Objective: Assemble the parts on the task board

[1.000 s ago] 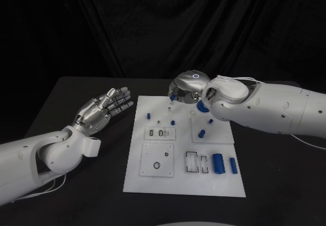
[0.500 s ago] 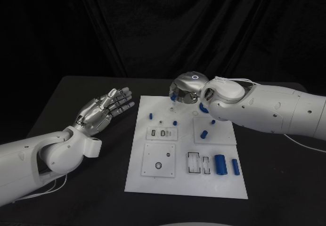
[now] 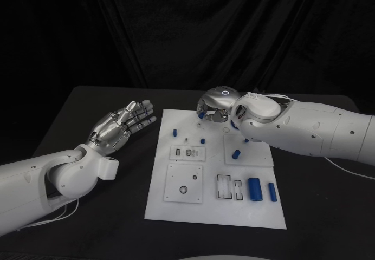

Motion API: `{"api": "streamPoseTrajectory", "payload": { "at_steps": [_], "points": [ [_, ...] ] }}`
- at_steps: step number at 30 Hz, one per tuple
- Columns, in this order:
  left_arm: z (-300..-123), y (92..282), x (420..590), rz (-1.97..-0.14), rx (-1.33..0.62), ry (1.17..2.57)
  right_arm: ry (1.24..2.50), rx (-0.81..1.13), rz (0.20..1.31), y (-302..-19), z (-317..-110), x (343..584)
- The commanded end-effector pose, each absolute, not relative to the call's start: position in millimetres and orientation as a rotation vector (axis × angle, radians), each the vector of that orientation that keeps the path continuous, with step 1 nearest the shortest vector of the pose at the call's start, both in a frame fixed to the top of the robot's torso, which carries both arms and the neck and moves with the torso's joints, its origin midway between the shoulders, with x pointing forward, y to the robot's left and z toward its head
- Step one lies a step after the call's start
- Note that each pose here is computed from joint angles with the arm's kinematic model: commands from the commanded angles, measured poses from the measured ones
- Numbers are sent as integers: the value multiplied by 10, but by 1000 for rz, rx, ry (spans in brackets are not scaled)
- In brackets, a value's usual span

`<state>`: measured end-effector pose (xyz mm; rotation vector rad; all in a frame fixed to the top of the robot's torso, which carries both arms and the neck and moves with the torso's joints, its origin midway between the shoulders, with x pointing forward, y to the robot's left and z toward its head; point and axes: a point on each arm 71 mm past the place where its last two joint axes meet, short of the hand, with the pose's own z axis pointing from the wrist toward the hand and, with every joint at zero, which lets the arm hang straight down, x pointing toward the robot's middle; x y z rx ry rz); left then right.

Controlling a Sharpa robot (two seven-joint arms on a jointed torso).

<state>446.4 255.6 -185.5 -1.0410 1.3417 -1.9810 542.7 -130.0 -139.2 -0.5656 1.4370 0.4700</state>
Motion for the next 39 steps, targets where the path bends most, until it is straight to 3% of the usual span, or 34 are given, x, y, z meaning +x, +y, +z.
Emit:
{"api": "streamPoseTrajectory", "payload": {
  "at_steps": [1,39],
  "points": [
    [-1707,2619,4447,-2090,-939,1089,1432,-566,438,-1326,-1413,5436],
    [-1730,2640,4480,-2082,-960,1094,1483,-561,382,-1321,-1506,5499]
  ]
}}
